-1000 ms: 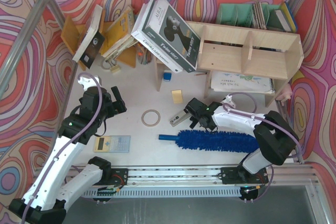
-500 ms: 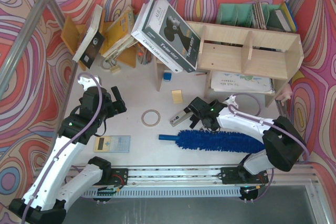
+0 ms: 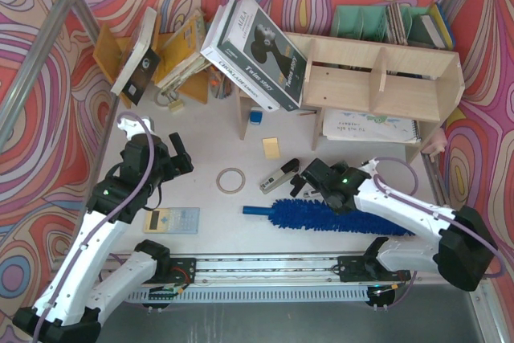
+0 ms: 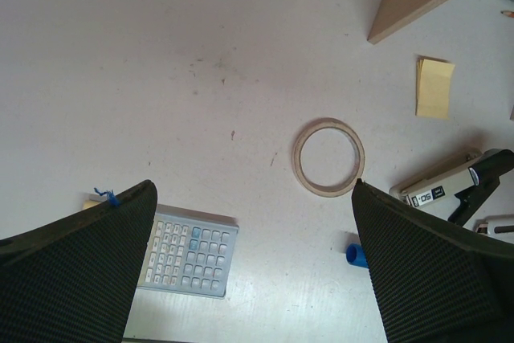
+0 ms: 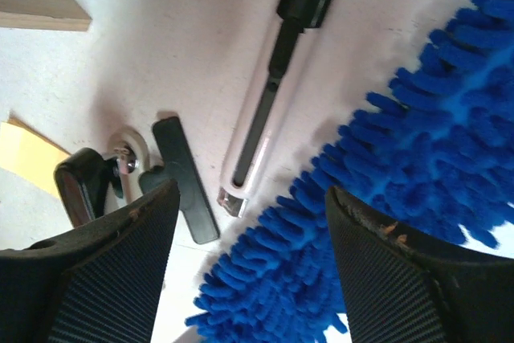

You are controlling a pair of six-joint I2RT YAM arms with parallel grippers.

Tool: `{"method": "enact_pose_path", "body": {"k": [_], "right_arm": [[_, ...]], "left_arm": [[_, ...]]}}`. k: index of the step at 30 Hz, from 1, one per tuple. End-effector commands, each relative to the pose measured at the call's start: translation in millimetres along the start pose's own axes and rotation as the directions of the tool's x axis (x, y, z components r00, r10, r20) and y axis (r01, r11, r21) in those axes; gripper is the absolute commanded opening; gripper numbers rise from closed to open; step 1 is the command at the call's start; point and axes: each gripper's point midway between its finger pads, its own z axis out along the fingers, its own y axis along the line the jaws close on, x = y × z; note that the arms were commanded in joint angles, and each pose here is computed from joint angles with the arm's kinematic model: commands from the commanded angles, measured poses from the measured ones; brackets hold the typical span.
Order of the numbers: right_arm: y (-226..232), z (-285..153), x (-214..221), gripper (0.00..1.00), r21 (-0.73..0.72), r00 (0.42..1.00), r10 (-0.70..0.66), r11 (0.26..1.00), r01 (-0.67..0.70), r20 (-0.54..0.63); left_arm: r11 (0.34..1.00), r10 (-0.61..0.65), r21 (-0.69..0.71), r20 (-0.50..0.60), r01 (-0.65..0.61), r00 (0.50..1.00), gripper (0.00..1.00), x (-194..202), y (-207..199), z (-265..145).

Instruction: Dust the bookshelf with a duster

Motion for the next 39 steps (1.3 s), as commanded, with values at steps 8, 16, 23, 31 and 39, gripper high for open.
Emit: {"method": "enact_pose_path", "body": {"k": [8, 16, 23, 31, 39], "right_arm": [[-69, -5, 5, 0.98, 0.141, 0.995, 0.088, 0.987, -0.08, -0.047], [-87, -1, 15, 0.99, 0.209, 0.991, 0.115, 0.973, -0.097, -0.073], [-89, 10, 22, 0.99, 0.202, 0.99, 0.119, 0.974, -0.103, -0.073], [-87, 22, 29, 0.93, 0.188, 0.99, 0.122, 0.976, -0.107, -0.069], [-101, 34, 29, 0.64, 0.197, 0.991, 0.125, 0.974, -0.116, -0.037]], "left_arm": [[1.0, 0.013, 0.014, 0.001, -0.013, 1.0, 0.98, -1, -1, -6], [1.0, 0.011, 0.004, 0.009, -0.011, 1.0, 0.98, -2, 1, -6], [1.0, 0.011, -0.001, 0.008, -0.011, 1.0, 0.99, -2, 2, -5], [1.0, 0.016, -0.007, 0.0, -0.016, 1.0, 0.99, -1, 2, -3], [0.999, 0.016, 0.033, 0.006, -0.016, 1.0, 0.98, 1, -4, -1]]}}
